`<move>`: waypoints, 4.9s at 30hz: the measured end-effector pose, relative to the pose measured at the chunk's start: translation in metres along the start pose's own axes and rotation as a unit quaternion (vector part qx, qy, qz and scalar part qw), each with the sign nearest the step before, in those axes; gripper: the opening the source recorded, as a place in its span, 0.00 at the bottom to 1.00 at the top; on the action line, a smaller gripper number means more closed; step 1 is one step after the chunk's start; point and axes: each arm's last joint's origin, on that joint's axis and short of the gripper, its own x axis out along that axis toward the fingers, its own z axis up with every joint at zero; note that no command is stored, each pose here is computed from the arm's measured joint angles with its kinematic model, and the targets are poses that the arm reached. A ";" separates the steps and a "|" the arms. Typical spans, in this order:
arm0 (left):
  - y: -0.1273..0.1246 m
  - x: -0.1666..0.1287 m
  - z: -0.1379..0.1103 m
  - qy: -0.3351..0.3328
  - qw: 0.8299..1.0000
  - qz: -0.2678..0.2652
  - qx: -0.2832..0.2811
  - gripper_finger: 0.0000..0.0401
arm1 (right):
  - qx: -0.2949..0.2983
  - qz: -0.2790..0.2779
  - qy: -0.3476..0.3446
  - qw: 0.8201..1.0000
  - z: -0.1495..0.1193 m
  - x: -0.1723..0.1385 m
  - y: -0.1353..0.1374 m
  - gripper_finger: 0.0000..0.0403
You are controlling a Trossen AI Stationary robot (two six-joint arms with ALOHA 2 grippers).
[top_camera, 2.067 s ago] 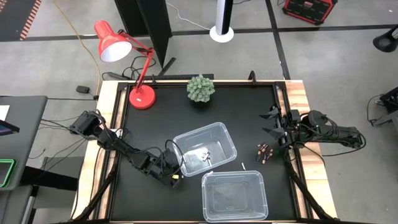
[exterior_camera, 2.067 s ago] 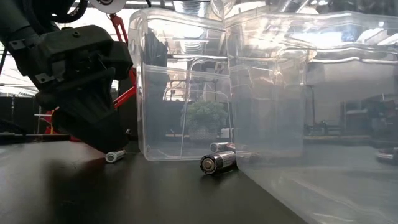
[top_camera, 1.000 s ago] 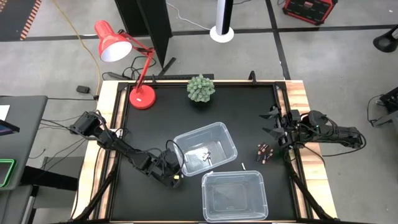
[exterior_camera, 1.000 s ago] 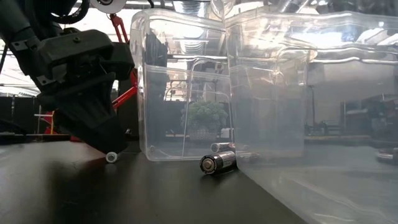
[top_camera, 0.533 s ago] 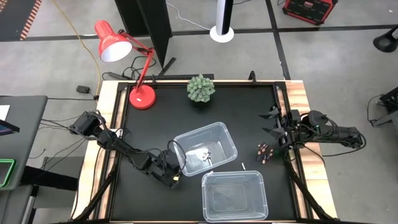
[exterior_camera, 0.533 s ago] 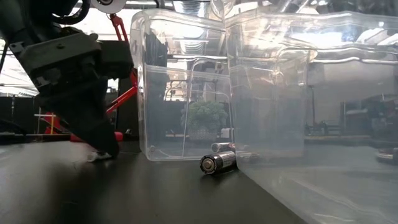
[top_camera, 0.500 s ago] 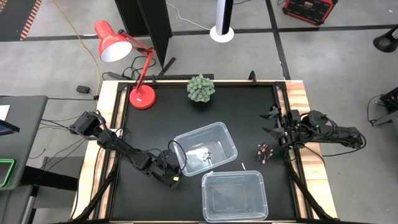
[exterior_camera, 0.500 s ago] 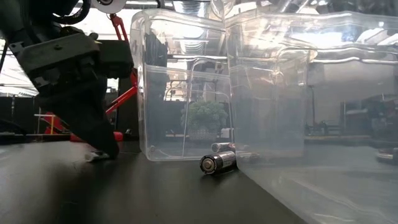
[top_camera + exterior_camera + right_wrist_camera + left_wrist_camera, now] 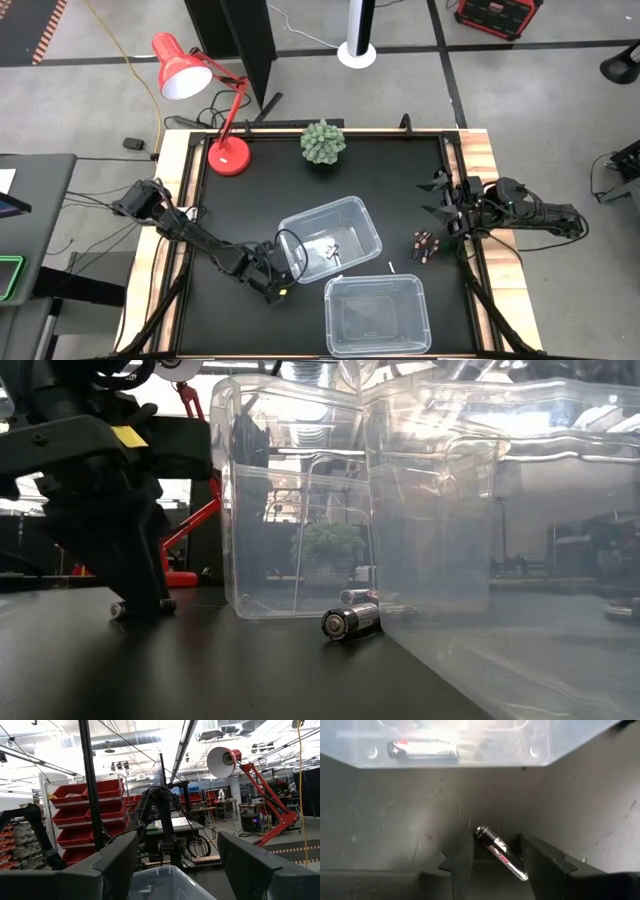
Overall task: Sort batteries
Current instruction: Put the silver battery into the top transparent bin, then move the top transparent bin to the middle left
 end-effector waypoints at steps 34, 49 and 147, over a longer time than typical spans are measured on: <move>0.008 -0.028 0.001 0.010 1.000 -0.009 0.027 0.04 | -0.001 0.000 -0.002 1.000 0.000 0.000 0.000 0.72; 0.012 -0.091 0.005 -0.087 0.994 -0.040 0.056 0.04 | -0.001 0.000 -0.003 1.000 0.001 0.000 0.000 0.72; 0.092 -0.138 0.091 -0.345 0.935 0.075 0.034 0.35 | 0.039 -0.116 0.320 0.940 -0.037 0.026 -0.010 0.72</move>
